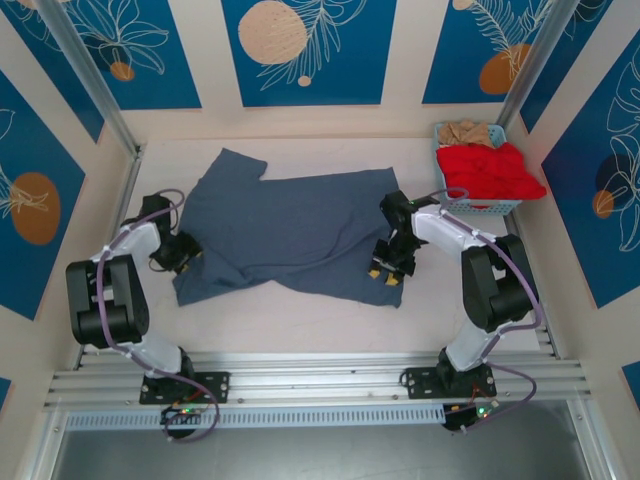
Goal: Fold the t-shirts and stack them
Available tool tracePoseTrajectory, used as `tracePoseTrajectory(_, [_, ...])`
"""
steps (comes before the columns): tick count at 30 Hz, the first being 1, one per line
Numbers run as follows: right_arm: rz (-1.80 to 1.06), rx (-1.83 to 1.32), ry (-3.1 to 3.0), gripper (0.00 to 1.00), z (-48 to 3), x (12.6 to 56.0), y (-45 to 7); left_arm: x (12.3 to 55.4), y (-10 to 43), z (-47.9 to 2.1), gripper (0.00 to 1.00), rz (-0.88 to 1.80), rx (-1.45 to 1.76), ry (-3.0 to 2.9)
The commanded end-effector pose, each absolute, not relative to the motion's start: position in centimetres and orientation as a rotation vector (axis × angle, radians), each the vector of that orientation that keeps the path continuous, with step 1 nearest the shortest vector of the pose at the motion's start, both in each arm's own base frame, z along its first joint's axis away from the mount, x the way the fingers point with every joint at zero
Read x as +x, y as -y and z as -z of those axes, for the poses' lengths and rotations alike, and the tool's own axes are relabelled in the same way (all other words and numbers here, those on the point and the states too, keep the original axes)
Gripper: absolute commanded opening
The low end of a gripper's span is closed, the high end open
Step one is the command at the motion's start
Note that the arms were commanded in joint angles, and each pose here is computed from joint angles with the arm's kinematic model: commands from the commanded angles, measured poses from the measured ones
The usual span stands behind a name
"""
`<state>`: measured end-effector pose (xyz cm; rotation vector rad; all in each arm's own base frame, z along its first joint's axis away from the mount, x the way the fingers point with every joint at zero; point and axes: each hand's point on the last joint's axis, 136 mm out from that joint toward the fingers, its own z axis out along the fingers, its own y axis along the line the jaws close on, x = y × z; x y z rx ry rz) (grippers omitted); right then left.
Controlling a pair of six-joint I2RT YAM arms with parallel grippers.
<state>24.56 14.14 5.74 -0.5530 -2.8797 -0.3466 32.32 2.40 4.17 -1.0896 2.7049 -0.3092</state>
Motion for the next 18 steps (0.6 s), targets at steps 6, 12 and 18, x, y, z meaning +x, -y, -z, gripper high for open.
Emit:
tracePoseTrajectory(6, [0.304,-0.57,2.825,0.35,-5.2,22.9,-13.7,32.6,-1.6,-3.0,0.37,0.367,-1.031,-2.753])
tracePoseTrajectory(12, [0.276,-0.592,2.813,0.35,-4.9,22.4,-13.3,32.9,-1.3,-2.4,0.34,0.39,-1.025,-2.76])
tracePoseTrajectory(18, [0.265,-0.604,2.819,0.35,-5.1,22.7,-13.1,32.3,-1.2,-2.0,0.23,0.366,-1.026,-2.782])
